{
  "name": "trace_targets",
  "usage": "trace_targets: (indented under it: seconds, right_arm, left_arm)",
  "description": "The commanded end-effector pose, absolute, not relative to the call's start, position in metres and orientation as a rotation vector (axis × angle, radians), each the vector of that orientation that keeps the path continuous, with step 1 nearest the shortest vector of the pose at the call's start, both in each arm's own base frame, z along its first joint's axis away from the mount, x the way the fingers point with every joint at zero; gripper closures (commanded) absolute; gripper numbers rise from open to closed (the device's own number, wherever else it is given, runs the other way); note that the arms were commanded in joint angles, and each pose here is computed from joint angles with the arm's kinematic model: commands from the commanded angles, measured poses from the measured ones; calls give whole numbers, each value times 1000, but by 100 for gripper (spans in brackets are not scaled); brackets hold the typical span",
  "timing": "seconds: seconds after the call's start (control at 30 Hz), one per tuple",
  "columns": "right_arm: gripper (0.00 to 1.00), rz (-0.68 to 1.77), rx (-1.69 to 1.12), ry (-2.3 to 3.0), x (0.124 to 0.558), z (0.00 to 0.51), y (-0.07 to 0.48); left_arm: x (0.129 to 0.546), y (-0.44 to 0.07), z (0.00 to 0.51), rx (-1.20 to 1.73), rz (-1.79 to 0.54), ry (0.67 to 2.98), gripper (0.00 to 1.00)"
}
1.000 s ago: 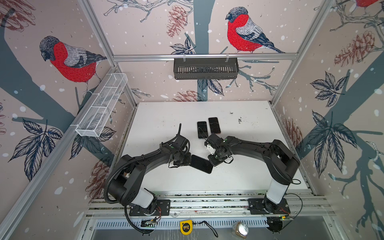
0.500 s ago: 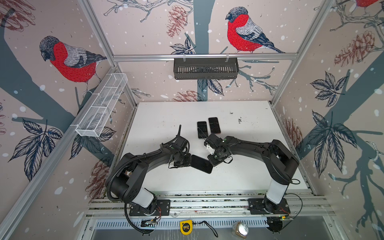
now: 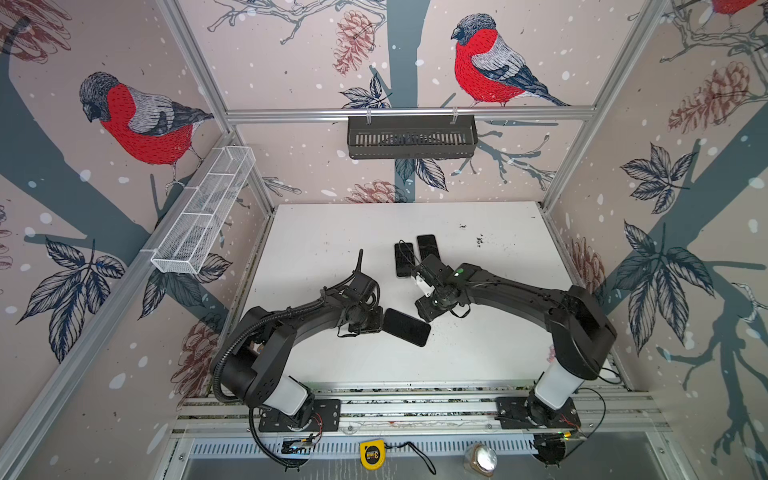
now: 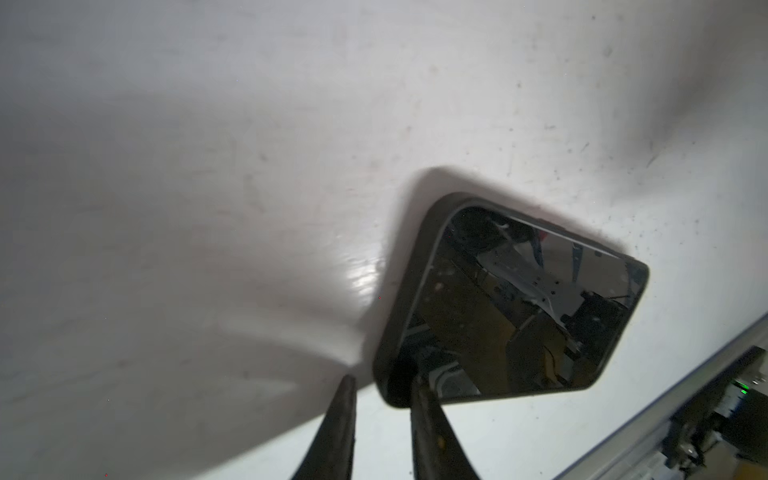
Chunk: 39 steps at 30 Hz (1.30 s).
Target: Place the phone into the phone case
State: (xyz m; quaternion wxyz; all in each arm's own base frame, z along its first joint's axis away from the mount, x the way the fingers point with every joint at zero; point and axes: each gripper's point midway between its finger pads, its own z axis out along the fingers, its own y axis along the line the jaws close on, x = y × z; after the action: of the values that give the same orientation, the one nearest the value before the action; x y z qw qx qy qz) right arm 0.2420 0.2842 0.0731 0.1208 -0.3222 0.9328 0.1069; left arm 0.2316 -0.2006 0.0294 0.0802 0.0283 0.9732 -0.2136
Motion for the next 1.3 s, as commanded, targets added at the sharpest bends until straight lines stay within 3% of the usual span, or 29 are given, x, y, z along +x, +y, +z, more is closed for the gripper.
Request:
trace_targets:
  seconds: [0.0, 0.4, 0.5, 0.6, 0.7, 0.83, 0.9, 1.1, 1.27]
  right_arm:
    - [0, 335, -1062, 2714, 230, 67, 285]
    - [1, 219, -1366, 2652, 197, 28, 319]
    - [0, 147, -1367, 2676, 199, 13, 318]
    - [0, 73, -1333, 2703, 204, 3, 313]
    - [10, 55, -1314, 2716, 205, -1, 313]
    - [47, 43, -1268, 2720, 206, 1, 314]
    - [55, 32, -1226, 2719, 210, 5, 313]
    - [52, 52, -1032, 2719, 230, 32, 303]
    - [54, 158, -705, 2782, 278, 58, 268]
  left_arm:
    - [244, -191, 55, 80, -545, 2846, 75]
    - [249, -128, 206, 7, -356, 2420, 71]
    - [236, -110, 236, -29, -365, 2291, 61]
    - [226, -101, 244, -46, -373, 2256, 58]
    - [222, -107, 246, -20, -430, 2243, 59]
    - [224, -114, 245, -11, -485, 2203, 59]
    - [224, -116, 240, -12, -507, 2194, 59]
    - [223, -119, 234, -14, -540, 2182, 59]
    - [221, -121, 235, -1, -559, 2164, 59]
